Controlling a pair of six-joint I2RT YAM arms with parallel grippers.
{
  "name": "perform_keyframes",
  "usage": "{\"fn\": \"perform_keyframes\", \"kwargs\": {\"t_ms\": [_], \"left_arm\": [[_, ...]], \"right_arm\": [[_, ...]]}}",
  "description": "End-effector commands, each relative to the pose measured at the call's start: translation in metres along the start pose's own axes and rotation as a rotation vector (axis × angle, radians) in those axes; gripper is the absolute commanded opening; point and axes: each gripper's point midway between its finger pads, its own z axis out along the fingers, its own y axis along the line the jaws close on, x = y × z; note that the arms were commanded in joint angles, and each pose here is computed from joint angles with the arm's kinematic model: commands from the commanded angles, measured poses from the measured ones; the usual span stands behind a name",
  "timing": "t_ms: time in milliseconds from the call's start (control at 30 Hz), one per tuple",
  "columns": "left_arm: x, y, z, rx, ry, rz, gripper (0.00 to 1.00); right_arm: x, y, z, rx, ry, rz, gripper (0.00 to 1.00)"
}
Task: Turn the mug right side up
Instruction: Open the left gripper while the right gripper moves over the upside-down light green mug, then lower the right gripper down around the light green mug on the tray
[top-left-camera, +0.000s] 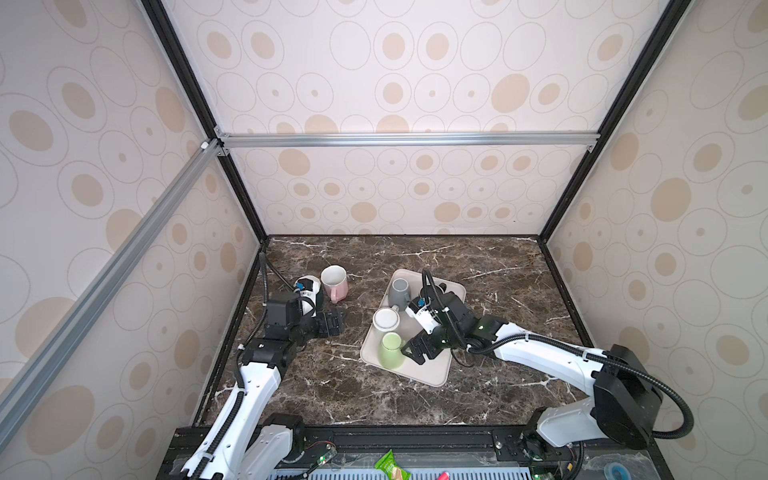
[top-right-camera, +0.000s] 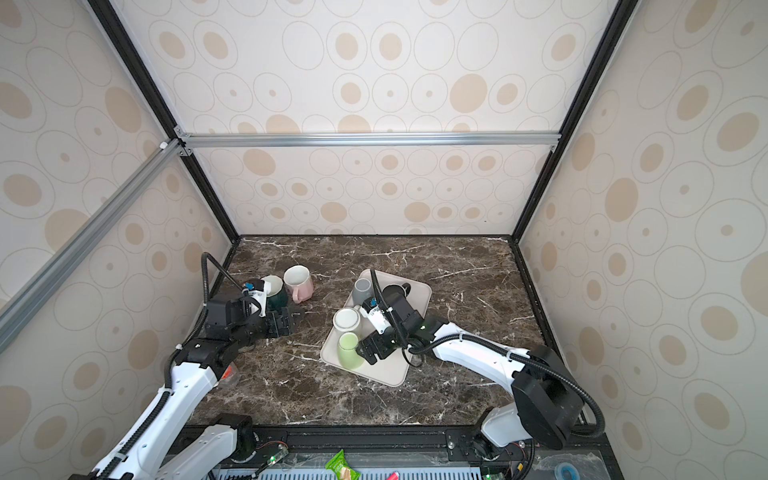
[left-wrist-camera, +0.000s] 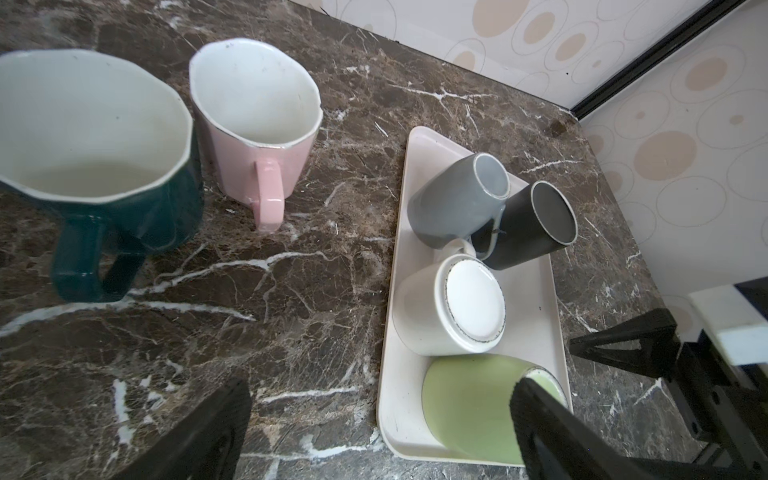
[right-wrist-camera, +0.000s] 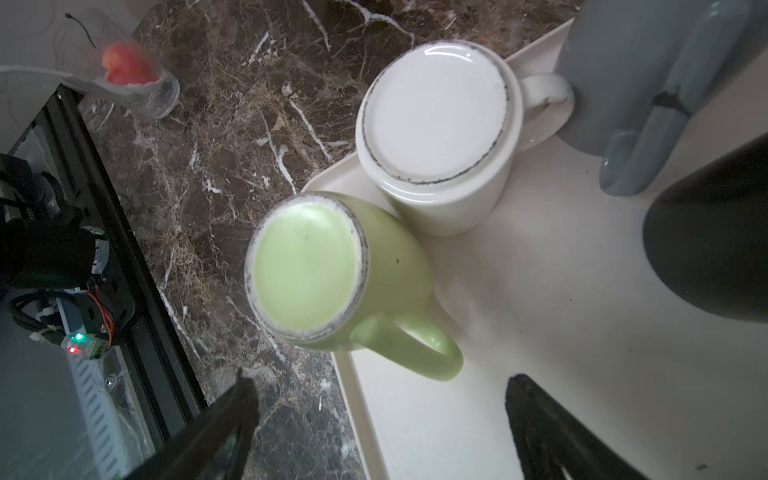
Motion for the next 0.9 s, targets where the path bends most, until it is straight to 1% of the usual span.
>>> {"fn": "perform_keyframes", "kwargs": {"t_ms": [0, 33, 200, 367, 533, 633, 733, 867], "left_arm": [[-0.004, -0.007, 0.002, 0.041, -0.022, 0.024, 0.98], [-0.004, -0.013, 0.001, 0.068, -0.017, 0.030, 0.98], [-0.008, -0.012, -0.002, 0.057, -0.034, 0.044, 0.98], [-0.006, -0.012, -0.004, 0.058, -0.040, 0.040, 0.98], [-0.003, -0.014, -0.002, 0.079, -0.038, 0.025, 0.98], [-0.002, -0.015, -0.001, 0.088, -0.035, 0.018, 0.98], [-0.003, -0.014, -0.001, 0.082, -0.036, 0.019, 0.98], [-0.002, -0.014, -0.001, 0.081, -0.035, 0.018, 0.98]], "right_arm": [[-0.016, 0.018, 0.001, -0.077, -0.036, -0.084, 0.93], [-0.016, 0.018, 0.003, -0.078, -0.037, -0.087, 0.92], [-0.013, 0.018, 0.009, -0.073, -0.016, -0.102, 0.92], [-0.004, 0.017, 0.024, -0.048, 0.024, -0.113, 0.92], [0.001, 0.010, 0.042, -0.028, 0.063, -0.076, 0.89], [0.000, 0.006, 0.049, -0.015, 0.054, -0.055, 0.87], [0.001, -0.003, 0.052, 0.034, 0.045, -0.040, 0.82], [0.004, -0.020, 0.053, 0.118, 0.030, -0.012, 0.80]]}}
